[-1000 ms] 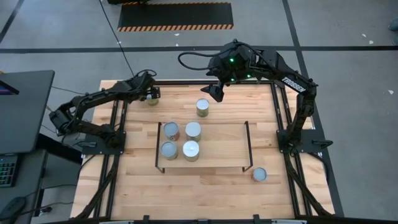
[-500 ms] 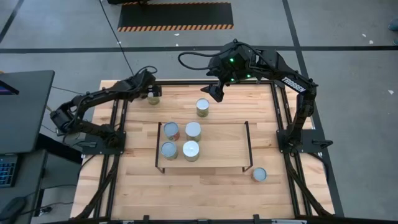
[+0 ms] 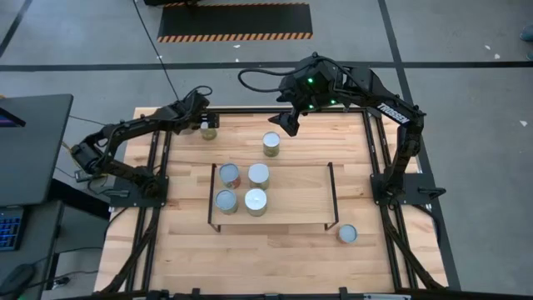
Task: Pick and place cans onto a shelf
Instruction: Put the left canned pears on the shelf, then adjust the canned oranges, then adjust the canned pears
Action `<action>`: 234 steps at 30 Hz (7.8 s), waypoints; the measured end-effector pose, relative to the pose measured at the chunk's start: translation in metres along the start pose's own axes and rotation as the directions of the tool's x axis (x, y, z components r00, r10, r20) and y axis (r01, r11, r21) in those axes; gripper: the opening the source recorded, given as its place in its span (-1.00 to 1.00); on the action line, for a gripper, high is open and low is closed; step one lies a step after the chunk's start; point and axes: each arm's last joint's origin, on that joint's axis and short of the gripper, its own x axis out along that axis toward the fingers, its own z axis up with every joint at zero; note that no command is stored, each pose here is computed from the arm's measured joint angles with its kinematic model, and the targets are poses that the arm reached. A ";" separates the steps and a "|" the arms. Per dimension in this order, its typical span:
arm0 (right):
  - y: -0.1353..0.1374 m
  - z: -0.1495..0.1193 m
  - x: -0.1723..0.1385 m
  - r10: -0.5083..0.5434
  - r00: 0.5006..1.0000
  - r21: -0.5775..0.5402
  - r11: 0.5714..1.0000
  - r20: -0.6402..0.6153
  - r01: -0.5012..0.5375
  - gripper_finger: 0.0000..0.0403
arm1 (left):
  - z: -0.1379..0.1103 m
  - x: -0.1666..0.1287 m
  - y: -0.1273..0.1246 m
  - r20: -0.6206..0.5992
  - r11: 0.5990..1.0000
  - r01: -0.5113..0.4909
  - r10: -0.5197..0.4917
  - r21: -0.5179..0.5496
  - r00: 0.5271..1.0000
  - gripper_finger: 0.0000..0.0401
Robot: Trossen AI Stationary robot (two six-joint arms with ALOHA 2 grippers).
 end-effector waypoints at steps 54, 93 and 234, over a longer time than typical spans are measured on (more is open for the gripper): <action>-0.013 -0.002 -0.020 -0.037 0.999 -0.032 0.999 0.001 0.037 0.80 | 0.031 -0.075 -0.037 -0.077 0.950 0.129 -0.112 0.286 0.991 0.57; 0.011 -0.046 -0.125 -0.075 0.996 -0.094 0.993 -0.048 0.070 0.73 | -0.056 -0.260 -0.267 -0.206 0.292 0.685 -0.811 0.667 0.547 0.58; 0.054 -0.116 0.054 -0.011 0.960 -0.168 0.985 -0.280 -0.037 0.73 | 0.026 -0.323 -0.110 0.111 0.621 0.373 -0.600 0.689 0.793 0.71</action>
